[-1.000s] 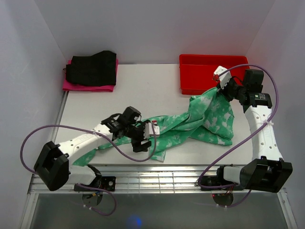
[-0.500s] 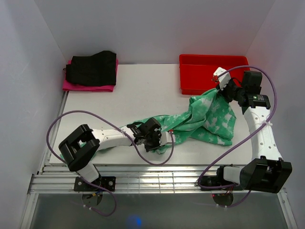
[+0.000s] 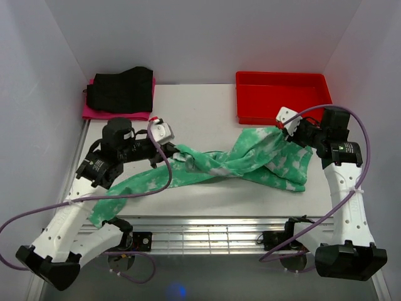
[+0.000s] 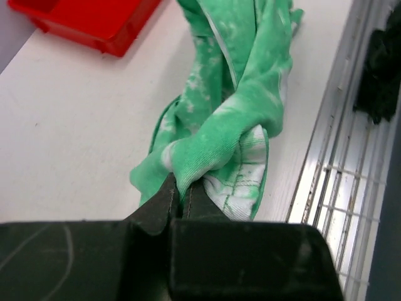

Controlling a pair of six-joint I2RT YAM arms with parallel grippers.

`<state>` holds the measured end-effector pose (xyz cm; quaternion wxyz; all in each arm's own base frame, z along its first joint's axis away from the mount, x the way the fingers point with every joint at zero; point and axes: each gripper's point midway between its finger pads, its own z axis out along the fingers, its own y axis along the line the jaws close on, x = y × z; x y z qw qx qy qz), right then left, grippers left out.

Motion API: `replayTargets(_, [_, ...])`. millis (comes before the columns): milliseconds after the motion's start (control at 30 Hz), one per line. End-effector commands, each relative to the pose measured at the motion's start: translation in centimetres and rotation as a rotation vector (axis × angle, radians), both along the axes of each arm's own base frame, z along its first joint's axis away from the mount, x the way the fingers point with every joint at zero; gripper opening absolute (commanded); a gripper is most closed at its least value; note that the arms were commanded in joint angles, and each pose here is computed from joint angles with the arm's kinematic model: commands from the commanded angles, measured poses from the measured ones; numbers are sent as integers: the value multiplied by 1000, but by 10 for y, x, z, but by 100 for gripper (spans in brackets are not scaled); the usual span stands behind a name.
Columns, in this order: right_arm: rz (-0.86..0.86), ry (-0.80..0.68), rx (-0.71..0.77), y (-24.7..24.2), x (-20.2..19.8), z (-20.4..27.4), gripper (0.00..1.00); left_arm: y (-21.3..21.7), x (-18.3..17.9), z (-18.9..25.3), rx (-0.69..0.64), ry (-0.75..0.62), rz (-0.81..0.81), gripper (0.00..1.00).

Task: Fold and stack the trousers
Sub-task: Flatten the trousers out

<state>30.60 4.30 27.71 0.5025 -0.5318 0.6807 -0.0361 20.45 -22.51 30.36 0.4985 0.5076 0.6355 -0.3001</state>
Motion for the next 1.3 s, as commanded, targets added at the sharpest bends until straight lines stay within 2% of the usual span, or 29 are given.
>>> replayTargets(0, [120,-11,-13,32,13,-4,8,35,38,-23,-33,185,231,0])
replayTargets(33, [103,-5,-33,35,22,-8,8,49,62,-21,-43,153,336,0])
replayTargets(67, [126,27,-35,49,34,-21,8,58,80,-30,-40,177,397,0])
replayTargets(133, [119,4,-38,62,61,-22,8,100,129,-27,-71,131,580,0])
replayTargets(167, [106,29,-35,69,85,-32,8,128,160,-37,-81,171,683,0])
replayTargets(200, [94,46,-32,73,98,-36,8,143,182,-37,-104,166,735,0])
replayTargets(300, [45,97,-10,89,153,-47,8,201,247,-65,-145,275,886,0])
replayTargets(333, [32,110,-8,94,166,-50,14,211,260,-74,-142,291,910,0])
replayTargets(367, [18,103,5,100,192,-43,40,217,271,-83,-129,305,922,0])
replayTargets(433, [-49,153,47,101,202,-36,65,230,292,-106,-69,351,913,32])
replayTargets(467, [-76,155,62,98,207,-30,89,231,293,-109,-61,369,886,44])
replayTargets(500, [-97,126,82,94,209,-8,95,234,289,-112,-53,400,857,54])
replayTargets(533, [-133,129,106,79,206,0,91,236,287,-105,-29,358,833,87])
replayTargets(567, [-157,142,141,67,190,17,90,236,280,-102,-6,345,810,98])
replayTargets(600, [-159,181,165,59,177,15,90,235,266,-103,9,373,786,98])
replayTargets(633, [-225,203,183,27,169,16,90,234,253,-97,56,328,732,98])
replayTargets(667, [-259,259,197,11,142,17,90,231,239,-98,89,335,688,98])
replayTargets(700, [-280,318,222,-5,126,9,90,223,212,-108,110,412,627,98])
replayTargets(733, [-358,410,235,-37,106,-16,91,221,196,-103,174,343,541,98])
replayTargets(800, [-394,534,219,-59,59,-39,93,214,146,-127,229,454,449,98])
replayTargets(833, [-453,629,223,-80,33,-69,93,215,130,-135,266,475,430,98])
replayTargets(867, [-468,657,213,-88,17,-77,93,214,109,-148,305,492,383,98])
replayTargets(933, [-501,775,185,-105,-20,-114,92,218,84,-158,311,547,375,98])
replayTargets(1067, [-570,870,158,-125,-53,-161,92,232,53,-181,358,571,388,98])
replayTargets(1267, [-590,1010,256,-117,-61,-201,91,253,27,-207,357,631,420,98])
